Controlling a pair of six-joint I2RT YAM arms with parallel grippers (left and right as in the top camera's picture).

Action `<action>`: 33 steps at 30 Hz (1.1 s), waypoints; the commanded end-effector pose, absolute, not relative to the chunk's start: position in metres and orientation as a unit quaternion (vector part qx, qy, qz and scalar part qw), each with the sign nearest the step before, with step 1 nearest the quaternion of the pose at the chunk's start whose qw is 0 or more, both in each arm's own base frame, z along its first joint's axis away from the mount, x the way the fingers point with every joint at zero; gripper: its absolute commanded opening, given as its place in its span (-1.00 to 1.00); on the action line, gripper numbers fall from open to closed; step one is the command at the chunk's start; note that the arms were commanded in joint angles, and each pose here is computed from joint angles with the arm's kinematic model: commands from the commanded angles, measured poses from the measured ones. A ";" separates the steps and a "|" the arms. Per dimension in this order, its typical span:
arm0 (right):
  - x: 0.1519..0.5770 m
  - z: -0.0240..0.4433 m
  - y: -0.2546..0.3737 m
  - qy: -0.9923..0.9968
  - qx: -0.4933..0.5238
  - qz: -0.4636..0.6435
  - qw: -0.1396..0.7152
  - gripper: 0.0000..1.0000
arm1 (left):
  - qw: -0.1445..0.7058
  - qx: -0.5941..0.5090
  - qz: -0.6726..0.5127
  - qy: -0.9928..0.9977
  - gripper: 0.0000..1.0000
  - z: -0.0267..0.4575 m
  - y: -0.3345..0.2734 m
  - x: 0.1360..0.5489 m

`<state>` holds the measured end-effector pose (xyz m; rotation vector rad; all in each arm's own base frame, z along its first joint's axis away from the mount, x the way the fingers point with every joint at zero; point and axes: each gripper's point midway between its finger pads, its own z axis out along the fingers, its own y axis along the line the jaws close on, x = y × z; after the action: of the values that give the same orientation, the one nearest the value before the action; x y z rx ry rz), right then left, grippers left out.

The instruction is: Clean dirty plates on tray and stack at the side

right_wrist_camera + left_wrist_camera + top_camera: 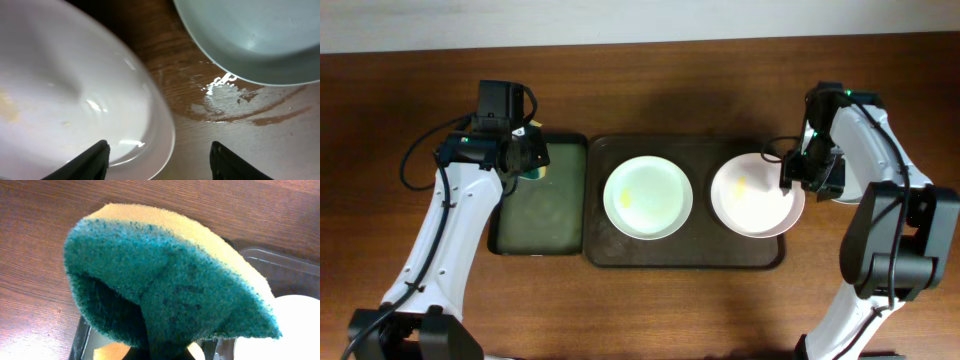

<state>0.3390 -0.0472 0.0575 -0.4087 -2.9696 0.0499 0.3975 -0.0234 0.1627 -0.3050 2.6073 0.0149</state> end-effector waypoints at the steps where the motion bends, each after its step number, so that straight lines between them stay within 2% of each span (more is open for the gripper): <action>1: 0.365 0.098 -0.025 -0.990 -0.128 -0.046 0.027 0.31 | 0.255 -0.103 0.005 0.961 -1.00 0.162 -0.024 0.398; 5: 0.370 0.142 0.026 -0.983 -0.103 -0.150 0.024 0.32 | 0.254 -0.097 0.006 0.962 -1.00 0.161 -0.024 0.398; 7: 0.371 0.149 0.052 -0.980 -0.081 -0.182 0.019 0.32 | 0.251 -0.084 0.001 0.964 -1.00 0.160 -0.028 0.398; 11: 0.367 0.148 0.088 -0.984 -0.011 -0.178 0.018 0.32 | 0.247 -0.060 -0.010 0.967 -1.00 0.159 -0.037 0.397; 15: 0.355 0.148 0.116 -0.986 0.035 -0.163 0.027 0.22 | 0.247 -0.059 -0.011 0.967 -1.00 0.159 -0.038 0.396; 18: 0.360 0.153 0.119 -0.993 -0.006 -0.121 -0.001 0.15 | 0.245 -0.059 -0.011 0.968 -1.00 0.159 -0.038 0.396; 20: 0.364 0.163 0.115 -0.995 -0.032 -0.075 -0.052 0.14 | 0.242 -0.059 -0.010 0.969 -1.00 0.158 -0.038 0.394; 24: 0.352 0.185 0.135 -0.989 -0.008 -0.069 -0.134 0.15 | 0.240 -0.059 -0.010 0.969 -1.00 0.158 -0.038 0.393; 30: 0.325 0.155 0.130 -0.984 -0.055 -0.085 -0.147 0.17 | 0.240 -0.059 -0.010 0.969 -1.00 0.157 -0.038 0.393; 31: 0.325 0.148 0.133 -0.983 -0.056 -0.102 -0.145 0.30 | 0.240 -0.059 -0.010 0.969 -1.00 0.158 -0.038 0.393; 32: 0.326 0.142 0.138 -0.980 -0.058 -0.129 -0.141 0.81 | 0.241 -0.059 -0.010 0.969 -1.00 0.158 -0.038 0.394; 33: 0.329 0.140 0.142 -0.977 -0.058 -0.149 -0.141 0.97 | 0.242 -0.059 -0.010 0.968 -1.00 0.158 -0.038 0.394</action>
<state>0.3327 0.1377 0.1619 -0.1258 -3.4552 -0.3815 0.3927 -0.0347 0.1599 -0.1903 2.6445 -0.0202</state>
